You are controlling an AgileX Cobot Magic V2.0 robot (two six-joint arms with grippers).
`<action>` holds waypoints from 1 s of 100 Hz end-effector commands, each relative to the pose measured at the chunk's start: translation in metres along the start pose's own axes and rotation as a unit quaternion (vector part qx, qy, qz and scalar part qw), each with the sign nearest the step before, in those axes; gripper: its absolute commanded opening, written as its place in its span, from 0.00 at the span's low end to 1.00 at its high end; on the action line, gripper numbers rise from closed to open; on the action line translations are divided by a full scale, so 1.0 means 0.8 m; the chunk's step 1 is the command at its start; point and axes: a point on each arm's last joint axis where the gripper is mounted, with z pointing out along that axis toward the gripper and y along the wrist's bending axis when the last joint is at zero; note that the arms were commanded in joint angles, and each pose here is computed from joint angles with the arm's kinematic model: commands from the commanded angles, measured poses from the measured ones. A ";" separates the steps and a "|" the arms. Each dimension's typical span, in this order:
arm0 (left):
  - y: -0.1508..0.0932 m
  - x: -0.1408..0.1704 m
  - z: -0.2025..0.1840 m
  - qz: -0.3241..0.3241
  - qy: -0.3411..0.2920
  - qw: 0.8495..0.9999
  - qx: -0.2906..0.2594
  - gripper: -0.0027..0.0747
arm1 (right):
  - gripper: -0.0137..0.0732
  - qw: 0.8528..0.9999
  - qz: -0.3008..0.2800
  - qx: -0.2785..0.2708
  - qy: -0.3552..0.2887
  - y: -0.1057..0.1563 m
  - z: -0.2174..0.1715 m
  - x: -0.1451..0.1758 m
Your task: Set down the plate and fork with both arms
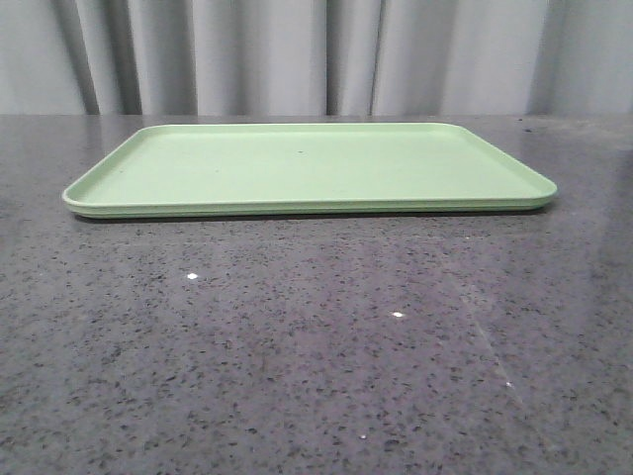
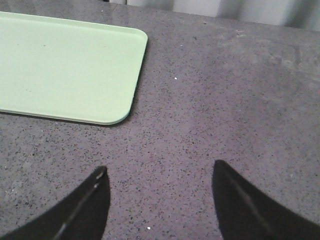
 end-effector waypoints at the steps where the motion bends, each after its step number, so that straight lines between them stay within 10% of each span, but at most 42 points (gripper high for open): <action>1: 0.003 -0.022 0.003 0.006 -0.038 0.999 -0.017 0.84 | 0.68 0.999 -0.003 0.005 -0.048 -0.001 -0.004 -0.020; 100: 0.063 -0.047 0.159 -0.120 0.062 0.987 -0.092 0.84 | 0.68 0.999 -0.003 0.005 -0.047 -0.001 -0.004 -0.020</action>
